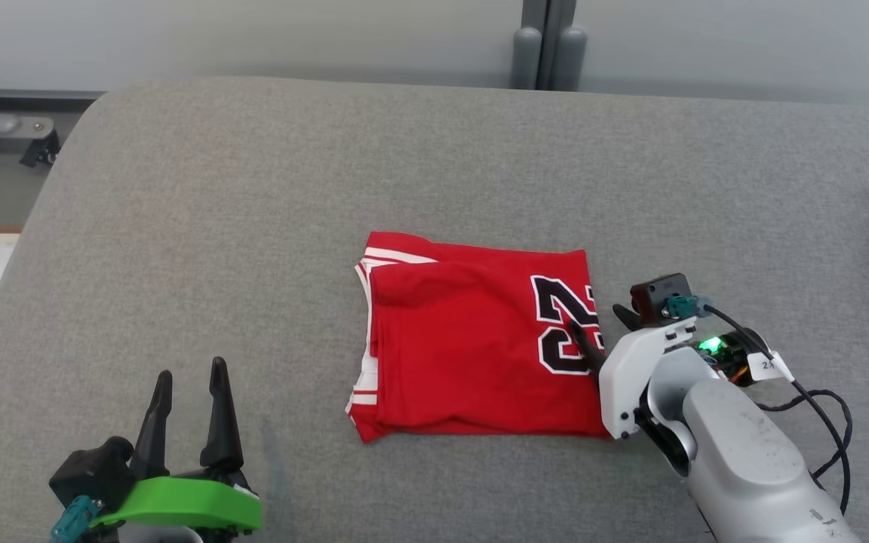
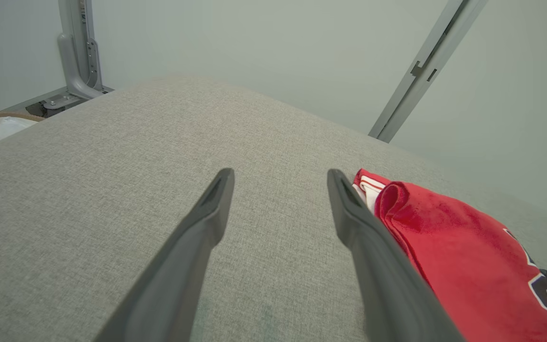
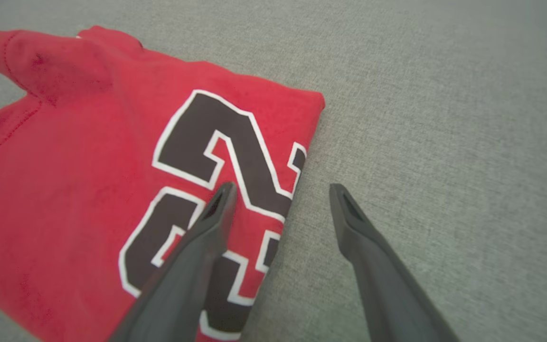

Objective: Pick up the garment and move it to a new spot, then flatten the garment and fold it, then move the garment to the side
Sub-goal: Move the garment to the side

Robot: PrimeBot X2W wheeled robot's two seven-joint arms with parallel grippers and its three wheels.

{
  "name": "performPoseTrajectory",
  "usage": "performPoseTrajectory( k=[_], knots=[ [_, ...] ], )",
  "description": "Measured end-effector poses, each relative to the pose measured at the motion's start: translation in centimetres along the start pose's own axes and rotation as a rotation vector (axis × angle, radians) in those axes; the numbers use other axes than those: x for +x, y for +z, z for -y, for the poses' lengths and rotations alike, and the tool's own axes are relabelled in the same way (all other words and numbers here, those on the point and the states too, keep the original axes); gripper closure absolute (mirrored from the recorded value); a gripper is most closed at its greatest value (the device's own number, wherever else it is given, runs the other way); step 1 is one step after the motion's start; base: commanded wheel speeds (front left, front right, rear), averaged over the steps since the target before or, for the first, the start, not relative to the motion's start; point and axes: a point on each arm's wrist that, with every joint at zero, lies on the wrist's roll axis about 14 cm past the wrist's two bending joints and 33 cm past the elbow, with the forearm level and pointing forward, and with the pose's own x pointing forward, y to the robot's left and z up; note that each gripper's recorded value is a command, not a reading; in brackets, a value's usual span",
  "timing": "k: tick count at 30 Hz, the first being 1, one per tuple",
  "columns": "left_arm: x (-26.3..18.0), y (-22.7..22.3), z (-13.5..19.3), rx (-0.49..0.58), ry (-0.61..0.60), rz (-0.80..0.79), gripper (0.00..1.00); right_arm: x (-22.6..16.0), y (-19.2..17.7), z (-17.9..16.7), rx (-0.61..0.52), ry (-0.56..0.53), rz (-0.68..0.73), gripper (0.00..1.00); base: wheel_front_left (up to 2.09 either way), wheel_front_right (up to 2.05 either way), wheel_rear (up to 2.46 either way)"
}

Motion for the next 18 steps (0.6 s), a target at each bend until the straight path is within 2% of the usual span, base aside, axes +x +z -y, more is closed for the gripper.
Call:
performPoseTrajectory(
  k=[3, 6, 7, 8, 9, 10, 18],
  knots=[
    [-0.1, -0.1, -0.6, 0.002, 0.020, -0.005, 0.00, 0.7, -2.1, -0.5, 0.005, 0.020, -0.081, 0.00, 0.00, 0.00, 0.00],
    [0.0, -0.3, -1.1, -0.005, 0.037, -0.011, 0.00, 1.5, -2.4, -1.0, 0.008, 0.040, -0.108, 0.00, 0.00, 0.00, 0.00],
    [0.0, -0.5, -1.2, -0.005, 0.041, -0.015, 0.00, 1.7, -2.4, -1.1, 0.007, 0.046, -0.115, 0.22, 0.00, 0.00, 0.00],
    [0.0, -0.5, -1.2, -0.006, 0.043, -0.018, 0.00, 1.9, -2.5, -1.2, 0.008, 0.050, -0.118, 0.53, 0.00, 0.00, 0.00],
    [0.1, -0.6, -1.2, -0.007, 0.043, -0.020, 0.00, 2.1, -2.5, -1.3, 0.005, 0.055, -0.121, 0.71, 0.00, 0.00, 0.00],
    [0.3, -0.7, -1.1, -0.008, 0.040, -0.023, 0.00, 2.2, -2.4, -1.3, 0.007, 0.057, -0.122, 0.99, 0.00, 0.00, 0.00],
    [1.9, -1.4, 1.2, 0.001, -0.034, -0.039, 0.00, 2.3, -0.7, 0.1, 0.008, 0.030, -0.059, 1.00, 0.00, 0.00, 0.00]
  ],
)
